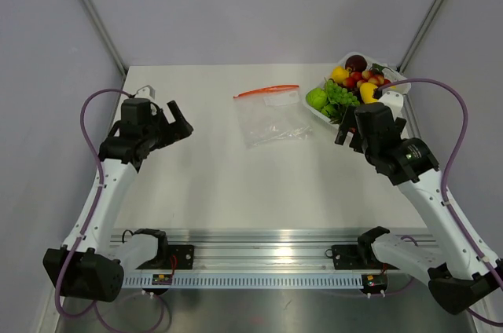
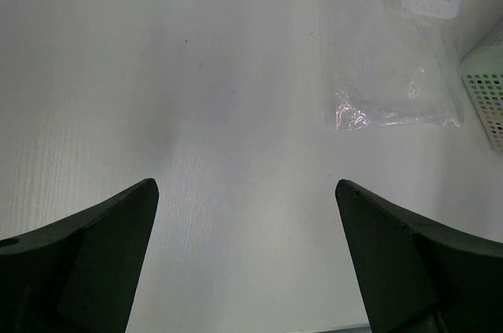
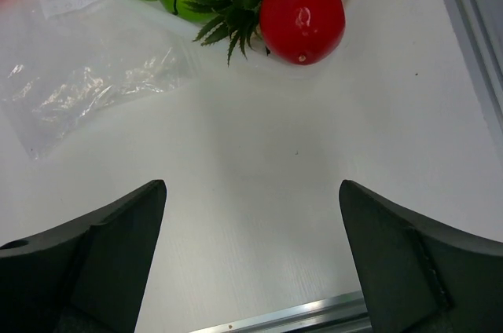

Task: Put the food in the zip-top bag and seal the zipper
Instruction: Move the zipper food storage bag to the center of the board.

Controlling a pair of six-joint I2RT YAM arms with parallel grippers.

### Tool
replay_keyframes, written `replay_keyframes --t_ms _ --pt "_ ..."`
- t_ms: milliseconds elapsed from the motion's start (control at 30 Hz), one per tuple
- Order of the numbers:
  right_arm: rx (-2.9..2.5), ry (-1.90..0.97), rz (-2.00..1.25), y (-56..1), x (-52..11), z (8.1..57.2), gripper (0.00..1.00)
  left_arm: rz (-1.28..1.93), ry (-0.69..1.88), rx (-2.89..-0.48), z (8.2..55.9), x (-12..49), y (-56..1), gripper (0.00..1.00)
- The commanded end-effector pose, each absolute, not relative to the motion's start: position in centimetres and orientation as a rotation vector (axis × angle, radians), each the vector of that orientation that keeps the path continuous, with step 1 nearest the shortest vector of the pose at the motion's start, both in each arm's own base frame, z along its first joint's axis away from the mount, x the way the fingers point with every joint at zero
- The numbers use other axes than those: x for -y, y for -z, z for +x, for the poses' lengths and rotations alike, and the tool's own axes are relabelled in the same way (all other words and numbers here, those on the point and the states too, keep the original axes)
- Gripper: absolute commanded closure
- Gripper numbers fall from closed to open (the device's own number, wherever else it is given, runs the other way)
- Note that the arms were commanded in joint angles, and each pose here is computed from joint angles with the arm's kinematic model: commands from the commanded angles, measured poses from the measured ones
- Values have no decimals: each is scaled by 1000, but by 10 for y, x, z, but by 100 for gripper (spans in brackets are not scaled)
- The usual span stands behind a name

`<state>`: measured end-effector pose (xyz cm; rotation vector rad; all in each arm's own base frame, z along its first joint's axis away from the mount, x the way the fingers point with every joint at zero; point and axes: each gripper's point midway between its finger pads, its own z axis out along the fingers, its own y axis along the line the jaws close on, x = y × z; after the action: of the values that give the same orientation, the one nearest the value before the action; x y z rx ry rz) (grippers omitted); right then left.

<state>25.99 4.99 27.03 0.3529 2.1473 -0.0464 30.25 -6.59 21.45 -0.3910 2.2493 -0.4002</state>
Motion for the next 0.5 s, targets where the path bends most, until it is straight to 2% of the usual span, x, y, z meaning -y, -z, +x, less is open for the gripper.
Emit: replay_keyframes --t_ms 0,200,467 --pt "-2135 -54 320 -274 -63 260 1 -314 458 -2187 302 74 -237 1" --pt "-2165 -321 197 -260 -106 256 1 -159 454 -2284 300 105 -220 1" --pt "-2218 -364 224 -251 -114 253 1 -45 568 -2427 323 194 -181 1"
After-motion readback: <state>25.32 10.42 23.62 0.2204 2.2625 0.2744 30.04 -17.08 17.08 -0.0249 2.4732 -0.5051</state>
